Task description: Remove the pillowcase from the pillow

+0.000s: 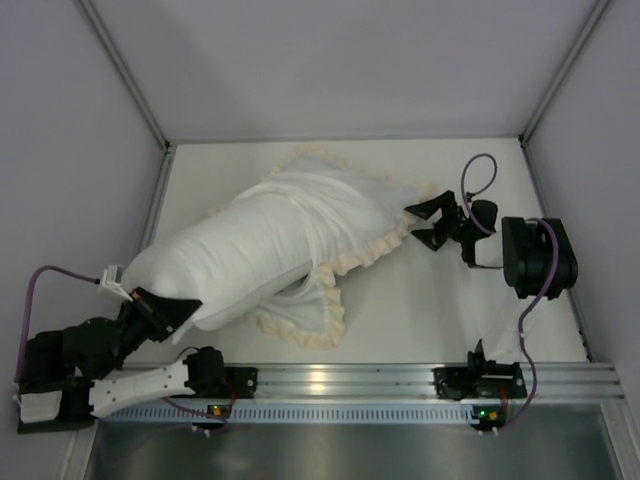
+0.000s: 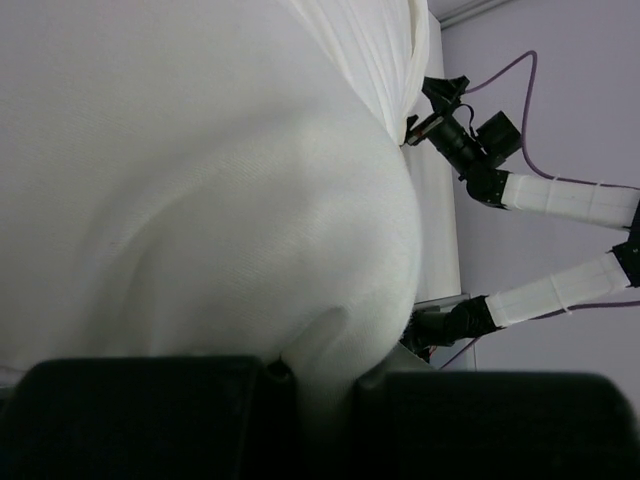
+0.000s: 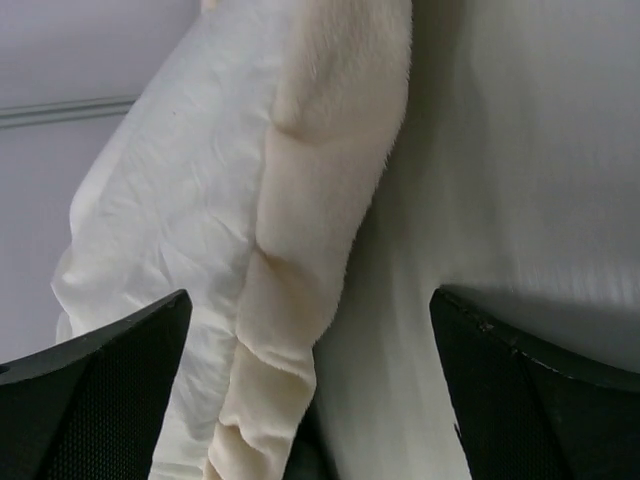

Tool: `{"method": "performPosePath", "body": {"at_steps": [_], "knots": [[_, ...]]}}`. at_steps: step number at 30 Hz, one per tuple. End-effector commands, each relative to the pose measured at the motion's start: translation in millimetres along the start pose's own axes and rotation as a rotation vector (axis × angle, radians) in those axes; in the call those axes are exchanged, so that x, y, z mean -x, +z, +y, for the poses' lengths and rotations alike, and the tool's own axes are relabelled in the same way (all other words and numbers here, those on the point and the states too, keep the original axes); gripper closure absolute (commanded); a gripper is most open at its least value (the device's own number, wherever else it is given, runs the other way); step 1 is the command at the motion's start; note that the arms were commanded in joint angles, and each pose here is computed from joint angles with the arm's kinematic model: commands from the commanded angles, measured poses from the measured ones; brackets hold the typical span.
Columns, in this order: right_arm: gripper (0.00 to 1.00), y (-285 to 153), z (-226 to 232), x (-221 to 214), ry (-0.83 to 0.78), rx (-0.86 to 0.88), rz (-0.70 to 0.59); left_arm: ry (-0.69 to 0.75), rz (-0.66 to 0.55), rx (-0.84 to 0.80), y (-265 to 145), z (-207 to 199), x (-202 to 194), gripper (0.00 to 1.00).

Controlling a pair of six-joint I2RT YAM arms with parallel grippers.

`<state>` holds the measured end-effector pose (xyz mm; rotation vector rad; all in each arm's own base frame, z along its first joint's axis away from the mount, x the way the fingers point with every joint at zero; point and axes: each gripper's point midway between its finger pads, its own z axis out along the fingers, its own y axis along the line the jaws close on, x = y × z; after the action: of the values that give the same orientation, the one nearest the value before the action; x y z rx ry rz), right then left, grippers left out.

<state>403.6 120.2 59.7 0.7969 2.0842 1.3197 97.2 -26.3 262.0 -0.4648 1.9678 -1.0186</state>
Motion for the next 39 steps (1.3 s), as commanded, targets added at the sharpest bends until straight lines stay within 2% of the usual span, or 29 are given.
{"method": "performPosePath", "body": {"at_steps": [1,4,7,12,14,15,18,21,23,24,25,26,28,30,33,34,35,36,38,39], "knots": [[0.01,11.1,49.6,29.4,-0.037,0.251,-0.073,-0.035,0.007,-0.046,1.0,-20.2,0.5,1.00],[0.01,22.4,54.2,44.5,-0.010,0.297,-0.101,-0.036,0.008,-0.044,1.7,-19.2,-0.6,1.00],[0.00,37.0,47.8,59.5,0.002,0.262,-0.122,-0.034,0.003,-0.040,2.5,-18.7,-0.1,1.00],[0.02,58.4,47.5,78.7,-0.089,0.155,-0.141,-0.029,-0.003,-0.038,2.6,-18.8,1.3,1.00],[0.10,59.9,41.3,82.1,-0.116,0.091,-0.156,-0.026,-0.001,-0.035,3.2,-18.5,0.2,1.00],[0.18,59.6,42.4,88.7,-0.129,0.078,-0.187,-0.026,-0.001,-0.035,3.3,-18.2,0.0,1.00],[0.30,67.0,47.6,89.4,-0.148,0.080,-0.146,-0.027,0.009,-0.035,3.5,-18.3,-2.2,1.00],[0.35,71.6,49.0,78.3,-0.144,0.107,-0.099,-0.025,0.018,-0.036,3.7,-18.2,-4.4,1.00],[0.32,68.9,52.7,69.6,-0.157,0.118,-0.083,-0.026,0.020,-0.036,3.6,-18.4,-4.6,1.00],[0.27,70.1,50.9,55.0,-0.164,0.115,-0.060,-0.028,0.023,-0.037,3.6,-18.2,-5.3,1.00],[0.14,72.7,54.0,40.3,-0.180,0.117,-0.035,-0.028,0.024,-0.036,4.0,-18.5,-6.0,1.00],[0.09,70.1,52.4,33.1,-0.205,0.111,-0.031,-0.030,0.024,-0.039,3.8,-18.8,-5.7,1.00],[0.05,73.2,50.7,22.3,-0.224,0.093,-0.023,-0.028,0.029,-0.038,4.0,-19.2,-6.8,1.00],[0.07,78.3,47.8,16.8,-0.233,0.090,-0.008,-0.022,0.032,-0.033,4.8,-19.6,-7.8,1.00],[0.23,84.9,44.2,15.6,-0.203,0.106,0.003,-0.025,0.038,-0.040,3.1,-21.3,-7.4,1.00],[0.35,84.2,47.0,19.2,-0.206,0.109,-0.009,-0.026,0.037,-0.042,2.2,-21.3,-6.8,1.00],[0.42,83.6,48.0,21.7,-0.215,0.102,-0.016,-0.026,0.039,-0.046,1.6,-21.6,-6.8,1.00],[0.64,83.7,53.1,29.6,-0.235,0.095,-0.039,-0.028,0.039,-0.048,0.9,-21.3,-6.2,1.00],[0.81,81.6,61.4,38.0,-0.288,0.054,-0.044,-0.033,0.037,-0.054,-0.4,-21.1,-5.3,1.00],[0.99,80.6,61.0,44.5,-0.304,0.021,-0.065,-0.035,0.035,-0.056,-0.7,-20.8,-4.7,1.00]]}}
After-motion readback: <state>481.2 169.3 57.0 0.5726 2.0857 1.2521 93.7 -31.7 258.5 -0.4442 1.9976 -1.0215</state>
